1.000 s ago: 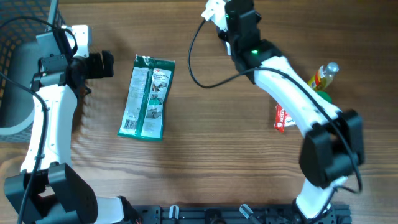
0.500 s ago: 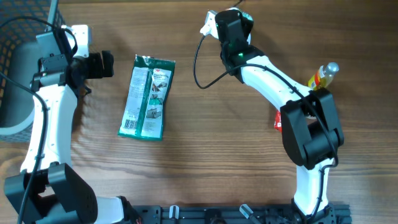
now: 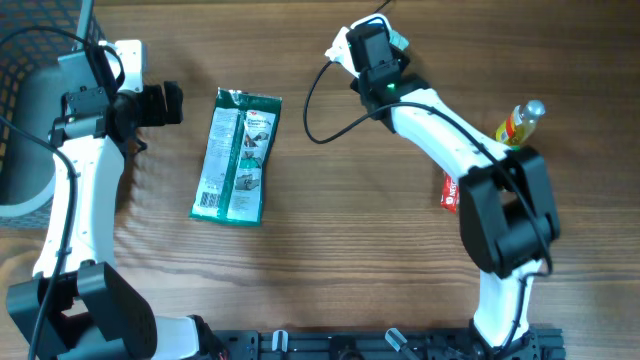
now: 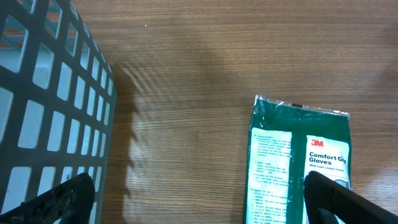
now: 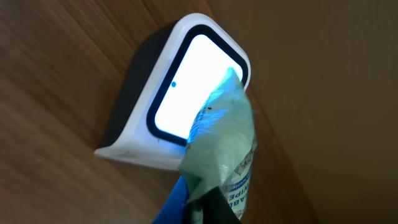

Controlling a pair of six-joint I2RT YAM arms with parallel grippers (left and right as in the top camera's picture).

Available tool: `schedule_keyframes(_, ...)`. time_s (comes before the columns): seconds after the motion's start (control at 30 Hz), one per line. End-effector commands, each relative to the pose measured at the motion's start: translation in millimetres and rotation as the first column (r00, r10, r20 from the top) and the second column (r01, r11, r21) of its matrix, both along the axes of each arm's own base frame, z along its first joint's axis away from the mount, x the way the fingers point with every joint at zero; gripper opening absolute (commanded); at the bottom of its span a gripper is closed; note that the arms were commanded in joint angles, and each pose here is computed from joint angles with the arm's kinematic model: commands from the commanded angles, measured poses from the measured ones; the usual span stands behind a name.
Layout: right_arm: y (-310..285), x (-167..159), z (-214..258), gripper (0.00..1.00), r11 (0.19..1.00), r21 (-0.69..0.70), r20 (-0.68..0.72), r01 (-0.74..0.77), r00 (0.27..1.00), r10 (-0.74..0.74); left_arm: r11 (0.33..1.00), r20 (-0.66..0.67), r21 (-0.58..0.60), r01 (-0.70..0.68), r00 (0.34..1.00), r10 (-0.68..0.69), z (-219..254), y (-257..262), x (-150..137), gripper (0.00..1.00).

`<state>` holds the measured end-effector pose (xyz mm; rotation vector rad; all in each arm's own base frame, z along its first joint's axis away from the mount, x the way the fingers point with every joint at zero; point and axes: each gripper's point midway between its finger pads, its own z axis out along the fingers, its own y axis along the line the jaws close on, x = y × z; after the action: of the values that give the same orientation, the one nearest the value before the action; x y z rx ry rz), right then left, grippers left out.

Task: Scan the item barcode
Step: 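Raise the wipes pack with the right gripper to the white scanner, then lower the wipes pack at center-right and open the right gripper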

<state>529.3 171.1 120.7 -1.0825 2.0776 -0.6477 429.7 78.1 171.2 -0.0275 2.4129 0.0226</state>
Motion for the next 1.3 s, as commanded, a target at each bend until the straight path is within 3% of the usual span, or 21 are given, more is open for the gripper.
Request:
schedule_keyframes(0.0,13,-31,85,0.04,0.965,0.261,0.042,-0.023,0.999,0.013,1.000,0.029,0.006,0.014,0.999,-0.015,11,0,2,1.00)
schedule_keyframes(0.13,28,-92,94,0.04,0.888,0.460,-0.164,-0.016,0.981,0.102,1.000,0.029,0.006,0.014,0.999,-0.015,11,0,2,1.00)
schedule_keyframes(0.27,30,-166,53,0.04,0.844,0.526,-0.511,0.107,0.833,0.213,1.000,0.030,0.006,0.014,0.999,-0.015,12,0,2,1.00)
schedule_keyframes(0.37,12,-194,16,0.04,0.850,0.464,-0.666,0.251,0.731,0.148,1.000,0.029,0.006,0.015,0.999,-0.015,11,0,2,1.00)
schedule_keyframes(0.47,-21,-199,-20,0.04,0.904,0.306,-0.699,0.298,0.716,0.001,1.000,0.029,0.006,0.014,0.999,-0.014,11,0,2,1.00)
schedule_keyframes(0.53,-37,-186,-32,0.16,0.888,0.243,-0.661,0.391,0.737,-0.144,1.000,0.029,0.006,0.014,0.999,-0.015,11,0,2,1.00)
schedule_keyframes(0.63,-37,-161,-34,0.45,0.844,0.291,-0.582,0.450,0.784,-0.217,1.000,0.029,0.006,0.015,0.999,-0.015,11,-1,2,1.00)
schedule_keyframes(0.77,-27,-136,-28,0.61,0.676,0.438,-0.544,0.593,0.773,-0.326,1.000,0.030,0.006,0.015,0.999,-0.015,12,0,2,1.00)
schedule_keyframes(0.87,-8,-144,-29,0.60,0.491,0.489,-0.653,0.721,0.676,-0.342,1.000,0.030,0.006,0.014,0.999,-0.015,12,0,2,1.00)
schedule_keyframes(0.9,1,-151,-32,0.55,0.466,0.489,-0.688,0.737,0.654,-0.313,1.000,0.030,0.006,0.014,0.999,-0.015,12,0,2,1.00)
schedule_keyframes(0.97,9,-164,-42,0.34,0.412,0.460,-0.728,0.787,0.599,-0.333,1.000,0.029,0.006,0.015,0.999,-0.015,11,0,2,1.00)
schedule_keyframes(1.03,13,-177,-56,0.23,0.359,0.428,-0.757,0.829,0.546,-0.360,1.000,0.029,0.006,0.014,0.999,-0.015,11,0,2,1.00)
schedule_keyframes(1.27,3,-203,-109,0.19,0.327,0.368,-0.753,0.870,0.485,-0.444,1.000,0.029,0.006,0.014,0.999,-0.014,11,0,2,1.00)
